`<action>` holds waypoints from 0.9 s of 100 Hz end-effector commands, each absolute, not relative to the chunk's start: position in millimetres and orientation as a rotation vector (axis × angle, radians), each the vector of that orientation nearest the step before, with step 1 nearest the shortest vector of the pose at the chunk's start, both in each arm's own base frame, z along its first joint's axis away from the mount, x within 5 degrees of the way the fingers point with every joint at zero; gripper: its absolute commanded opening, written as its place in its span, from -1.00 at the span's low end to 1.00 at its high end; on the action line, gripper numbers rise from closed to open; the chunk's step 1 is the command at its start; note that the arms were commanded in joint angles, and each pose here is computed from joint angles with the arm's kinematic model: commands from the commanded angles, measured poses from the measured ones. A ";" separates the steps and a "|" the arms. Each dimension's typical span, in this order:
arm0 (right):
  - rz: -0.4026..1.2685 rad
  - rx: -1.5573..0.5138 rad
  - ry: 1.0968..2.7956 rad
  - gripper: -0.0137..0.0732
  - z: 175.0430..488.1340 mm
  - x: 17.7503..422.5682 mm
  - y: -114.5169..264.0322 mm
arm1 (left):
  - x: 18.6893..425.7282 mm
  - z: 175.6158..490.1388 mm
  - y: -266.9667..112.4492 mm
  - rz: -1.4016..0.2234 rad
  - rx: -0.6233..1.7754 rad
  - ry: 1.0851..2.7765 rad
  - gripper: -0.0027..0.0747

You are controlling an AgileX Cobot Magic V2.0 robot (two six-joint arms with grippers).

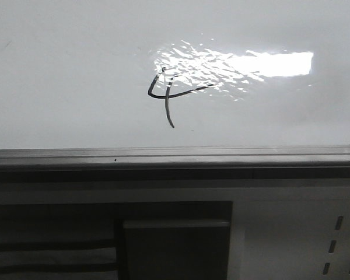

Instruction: Write number 4 on whiteboard

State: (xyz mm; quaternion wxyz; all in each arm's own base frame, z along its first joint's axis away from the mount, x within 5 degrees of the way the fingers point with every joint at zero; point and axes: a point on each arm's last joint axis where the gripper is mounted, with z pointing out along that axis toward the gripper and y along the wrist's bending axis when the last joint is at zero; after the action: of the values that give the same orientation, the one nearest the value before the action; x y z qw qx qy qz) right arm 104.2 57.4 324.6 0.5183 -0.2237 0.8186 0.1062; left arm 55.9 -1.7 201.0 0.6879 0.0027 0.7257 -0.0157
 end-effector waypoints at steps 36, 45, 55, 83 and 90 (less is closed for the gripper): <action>0.260 -0.528 1.874 -0.85 338.2 105.9 58.2 | 54.5 207.4 -1.3 -0.051 -0.012 1.469 -0.98; 0.260 -0.528 1.874 -0.85 338.2 105.9 58.2 | 54.5 207.4 -1.3 -0.051 -0.012 1.469 -0.98; 0.260 -0.528 1.874 -0.85 338.2 105.9 58.2 | 54.5 207.4 -1.3 -0.051 -0.012 1.469 -0.98; 0.260 -0.528 1.874 -0.85 338.2 105.9 58.2 | 54.5 207.4 -1.3 -0.051 -0.012 1.469 -0.98; 0.263 -0.525 1.865 -0.85 338.2 103.3 56.5 | 54.5 207.4 -1.3 -0.051 -0.012 1.469 -0.98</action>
State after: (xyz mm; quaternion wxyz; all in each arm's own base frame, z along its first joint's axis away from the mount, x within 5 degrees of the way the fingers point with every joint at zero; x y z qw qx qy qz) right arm 104.1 57.2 324.3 0.5165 -0.2231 0.8199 0.1059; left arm 56.1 -1.4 206.3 0.7110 0.0005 0.7030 -0.0157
